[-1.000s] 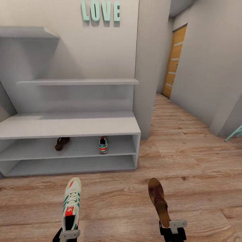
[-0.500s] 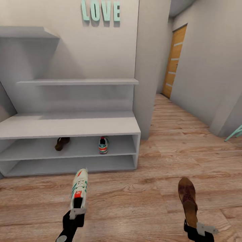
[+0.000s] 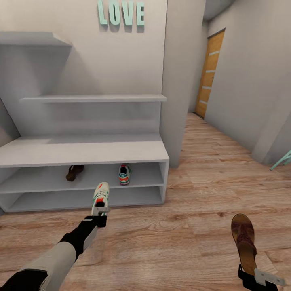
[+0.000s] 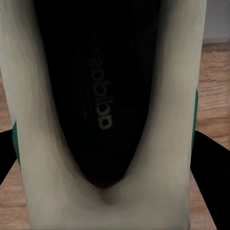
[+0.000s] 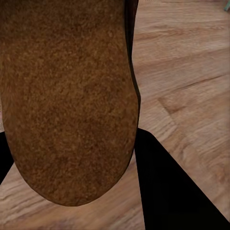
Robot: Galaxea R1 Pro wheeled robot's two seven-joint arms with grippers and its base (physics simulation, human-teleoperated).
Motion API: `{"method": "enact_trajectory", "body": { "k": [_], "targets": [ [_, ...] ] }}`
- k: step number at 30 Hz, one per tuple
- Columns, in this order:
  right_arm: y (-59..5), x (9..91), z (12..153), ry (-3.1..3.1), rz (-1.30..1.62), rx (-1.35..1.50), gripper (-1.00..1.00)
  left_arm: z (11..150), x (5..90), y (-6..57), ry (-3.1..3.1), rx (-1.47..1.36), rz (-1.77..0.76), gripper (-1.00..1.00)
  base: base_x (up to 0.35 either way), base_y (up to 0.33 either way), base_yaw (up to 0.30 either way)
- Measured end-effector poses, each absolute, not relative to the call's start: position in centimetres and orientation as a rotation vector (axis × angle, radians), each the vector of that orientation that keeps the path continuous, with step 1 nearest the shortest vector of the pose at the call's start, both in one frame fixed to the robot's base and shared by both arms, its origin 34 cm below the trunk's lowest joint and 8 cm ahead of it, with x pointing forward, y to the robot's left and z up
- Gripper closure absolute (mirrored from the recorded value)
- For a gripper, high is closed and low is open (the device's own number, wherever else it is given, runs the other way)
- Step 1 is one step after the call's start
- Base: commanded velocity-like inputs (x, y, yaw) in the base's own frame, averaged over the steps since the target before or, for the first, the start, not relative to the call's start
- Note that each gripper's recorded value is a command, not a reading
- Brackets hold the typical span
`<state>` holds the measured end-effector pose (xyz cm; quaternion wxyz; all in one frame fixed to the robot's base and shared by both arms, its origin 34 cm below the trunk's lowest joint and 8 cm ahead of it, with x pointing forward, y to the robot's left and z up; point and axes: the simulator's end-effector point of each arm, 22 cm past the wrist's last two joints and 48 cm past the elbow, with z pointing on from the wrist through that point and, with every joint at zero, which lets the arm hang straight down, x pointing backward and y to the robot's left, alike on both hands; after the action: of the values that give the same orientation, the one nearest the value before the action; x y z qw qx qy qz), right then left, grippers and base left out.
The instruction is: Pick up the two gym shoes and the two sandals from the corridor floor and place them onto the hallstand (shoe rack) in the corridor, making sure they are on the rack and not on the floor. Arrange them so the two gym shoes are next to each other and the two sandals are next to each other.
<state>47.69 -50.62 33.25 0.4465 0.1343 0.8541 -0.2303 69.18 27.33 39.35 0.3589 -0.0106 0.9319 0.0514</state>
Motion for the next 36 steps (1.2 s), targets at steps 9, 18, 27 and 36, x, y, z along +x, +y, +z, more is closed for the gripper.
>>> {"method": "enact_trajectory", "body": {
  "k": [9,18,27,36],
  "targets": [
    [-49.4,47.9,32.9,2.12,-0.55,0.336,1.0,42.7,72.3,26.2,2.359,0.011,0.077,1.0,0.0,0.0,0.0],
    [-49.3,47.4,31.4,2.128,-0.551,0.338,1.0,42.6,72.9,26.5,2.427,0.022,0.038,1.0,0.0,0.0,0.0],
    [-49.4,46.6,29.2,2.139,-0.556,0.337,1.0,40.9,73.1,26.9,2.427,0.018,0.051,1.0,0.0,0.0,0.0],
    [-49.4,46.5,29.1,2.143,-0.557,0.328,1.0,40.9,73.2,26.9,2.426,0.018,0.054,1.0,0.0,0.0,0.0]
  ]
}}
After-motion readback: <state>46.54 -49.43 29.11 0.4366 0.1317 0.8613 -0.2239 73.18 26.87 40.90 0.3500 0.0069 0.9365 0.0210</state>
